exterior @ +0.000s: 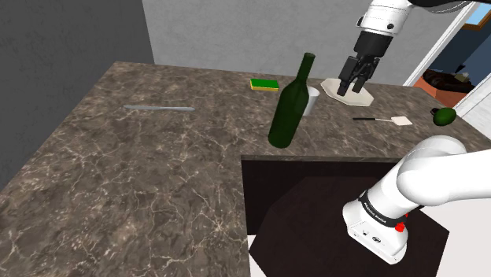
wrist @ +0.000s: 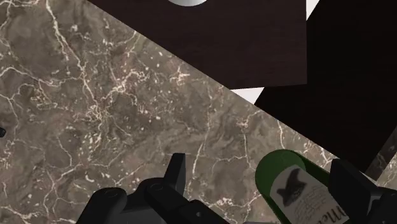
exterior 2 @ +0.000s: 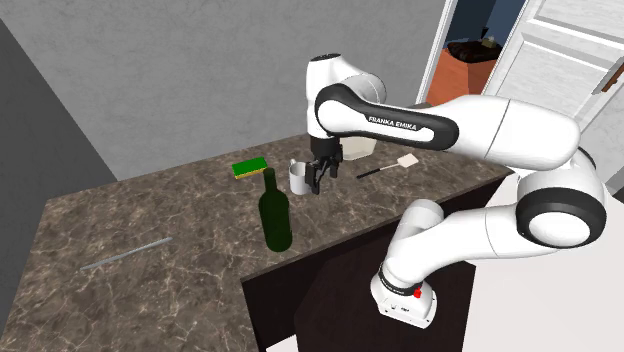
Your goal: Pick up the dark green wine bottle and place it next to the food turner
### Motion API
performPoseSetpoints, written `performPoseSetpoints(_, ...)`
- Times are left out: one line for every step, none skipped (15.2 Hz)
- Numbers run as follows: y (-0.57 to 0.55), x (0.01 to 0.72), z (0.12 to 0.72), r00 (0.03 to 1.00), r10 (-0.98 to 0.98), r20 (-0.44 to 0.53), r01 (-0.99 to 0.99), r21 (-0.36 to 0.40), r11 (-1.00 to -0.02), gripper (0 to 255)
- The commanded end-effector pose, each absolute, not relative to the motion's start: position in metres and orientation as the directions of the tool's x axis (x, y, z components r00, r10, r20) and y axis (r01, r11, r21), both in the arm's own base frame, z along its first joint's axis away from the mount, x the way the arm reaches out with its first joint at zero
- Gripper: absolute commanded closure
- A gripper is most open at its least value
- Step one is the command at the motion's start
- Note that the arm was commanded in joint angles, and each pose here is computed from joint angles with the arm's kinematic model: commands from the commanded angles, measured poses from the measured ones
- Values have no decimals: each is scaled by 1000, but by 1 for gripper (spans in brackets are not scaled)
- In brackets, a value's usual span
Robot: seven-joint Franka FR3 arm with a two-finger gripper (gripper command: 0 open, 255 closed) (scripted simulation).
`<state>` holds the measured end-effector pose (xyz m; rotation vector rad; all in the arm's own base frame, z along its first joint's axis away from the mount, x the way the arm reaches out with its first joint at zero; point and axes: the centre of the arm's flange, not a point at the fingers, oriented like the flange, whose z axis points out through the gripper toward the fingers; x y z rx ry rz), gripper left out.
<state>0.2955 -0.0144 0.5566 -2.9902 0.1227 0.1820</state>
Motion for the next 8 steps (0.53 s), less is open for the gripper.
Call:
performPoseSetpoints(-14,296,557,989,-73,-126,-90,-138,-986,0)
performPoseSetpoints(-6,303,564,989,-81,-120,-97,-130,-987,0)
performPoseSetpoints(3,310,572,989,-90,-114,-104,-123,-987,0)
performPoseSetpoints(11,317,579,989,-99,-108,-112,-116,-987,0)
performPoseSetpoints(20,324,587,989,-108,-102,-119,-109,-987,0)
performPoseSetpoints(29,331,594,989,-117,-95,-126,-102,-987,0)
performPoseSetpoints(37,338,601,988,-125,-89,-134,-95,-986,0)
performPoseSetpoints(46,345,609,988,-134,-82,-141,-89,-986,0)
